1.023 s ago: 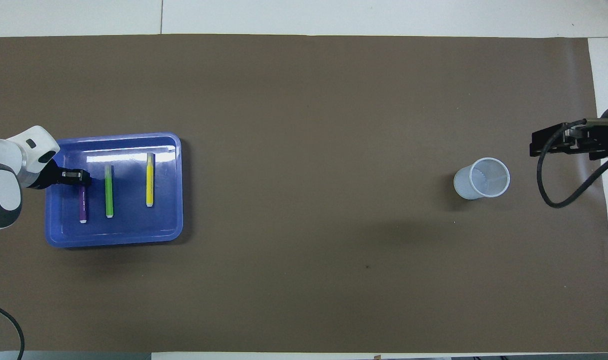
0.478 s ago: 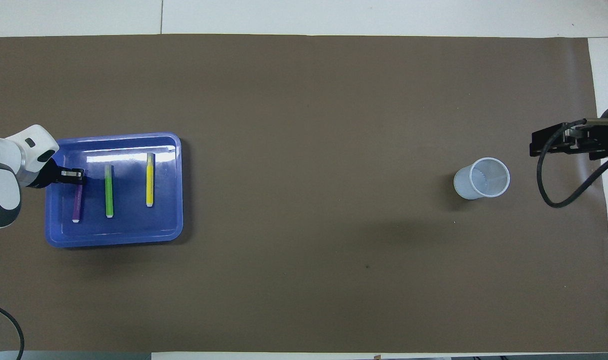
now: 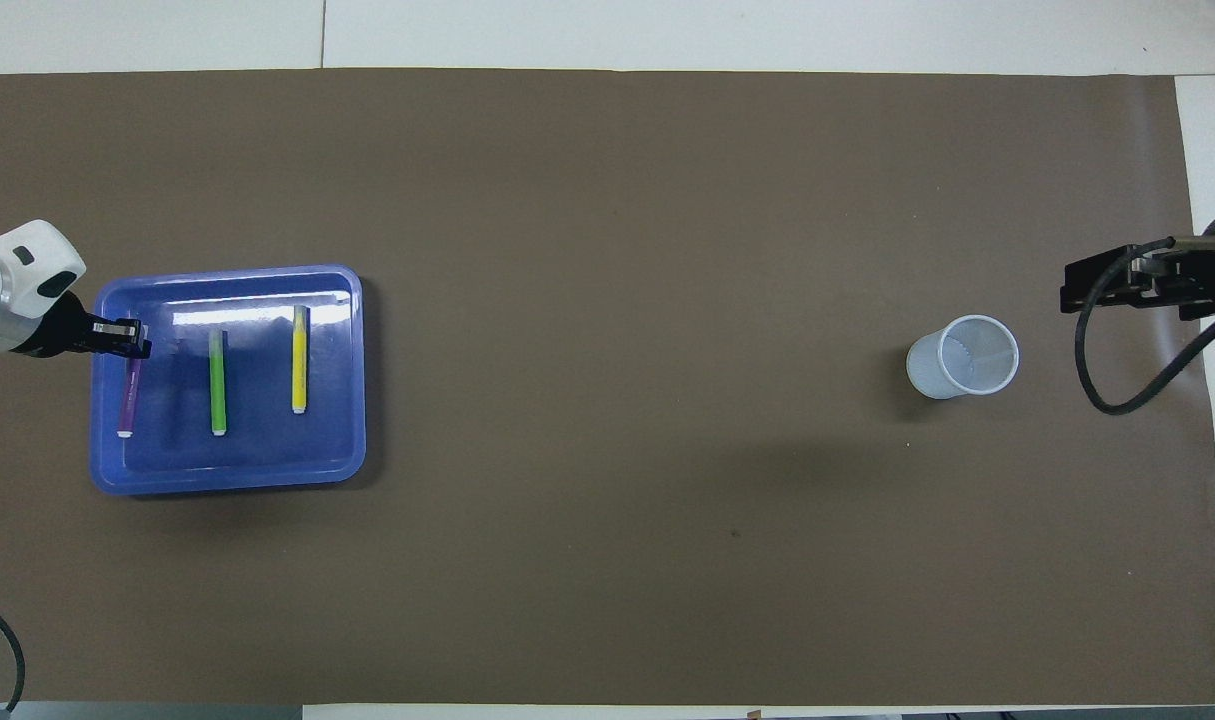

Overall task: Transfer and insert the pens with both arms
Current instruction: 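Lift the purple pen with the left gripper while the right gripper approaches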

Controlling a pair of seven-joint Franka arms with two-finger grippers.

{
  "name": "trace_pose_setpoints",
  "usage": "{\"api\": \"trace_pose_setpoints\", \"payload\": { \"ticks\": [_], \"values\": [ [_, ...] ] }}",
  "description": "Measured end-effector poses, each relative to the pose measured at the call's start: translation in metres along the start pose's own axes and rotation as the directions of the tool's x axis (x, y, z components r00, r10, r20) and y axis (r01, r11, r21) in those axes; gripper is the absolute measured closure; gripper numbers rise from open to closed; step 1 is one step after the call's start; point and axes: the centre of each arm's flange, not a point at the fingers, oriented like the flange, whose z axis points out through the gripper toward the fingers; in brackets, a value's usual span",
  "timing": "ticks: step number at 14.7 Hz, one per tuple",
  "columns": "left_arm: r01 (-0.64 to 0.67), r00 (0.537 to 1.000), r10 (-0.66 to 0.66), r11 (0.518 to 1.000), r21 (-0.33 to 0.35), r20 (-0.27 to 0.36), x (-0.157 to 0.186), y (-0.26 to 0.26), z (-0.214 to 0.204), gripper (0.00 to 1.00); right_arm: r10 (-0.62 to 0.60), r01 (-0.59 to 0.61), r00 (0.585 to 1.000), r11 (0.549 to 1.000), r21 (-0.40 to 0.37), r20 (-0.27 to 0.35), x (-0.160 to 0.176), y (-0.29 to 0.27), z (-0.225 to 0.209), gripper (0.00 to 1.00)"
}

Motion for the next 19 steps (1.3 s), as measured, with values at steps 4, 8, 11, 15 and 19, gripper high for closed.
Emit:
{"api": "trace_pose_setpoints", "payload": {
  "ticks": [4,8,11,15,19],
  "values": [
    [0.067,0.996,-0.066,0.998,-0.014,0.052,0.002,0.003,-0.026,0.83,0.000,0.000,1.000,1.000,0.000,0.000,0.000,0.000,0.000,0.00],
    [0.289,0.955,-0.282,0.955,-0.065,0.095,0.005,0.036,-0.062,0.83,-0.004,0.004,1.000,1.000,0.000,0.000,0.000,-0.002,0.000,0.00],
    [0.497,0.867,-0.480,0.856,-0.145,0.137,0.005,0.074,-0.093,0.83,0.000,0.000,1.000,1.000,0.000,-0.005,0.000,-0.003,0.000,0.00],
    [0.749,0.663,-0.702,0.621,-0.232,0.261,0.007,0.117,-0.126,0.83,0.009,-0.009,1.000,0.999,0.044,-0.006,0.000,-0.011,-0.001,0.00],
    [0.906,0.423,-0.821,0.368,-0.211,0.384,0.003,0.179,-0.155,0.83,0.023,-0.022,1.000,0.998,0.065,-0.003,-0.003,-0.034,-0.002,0.00]
  ]
}}
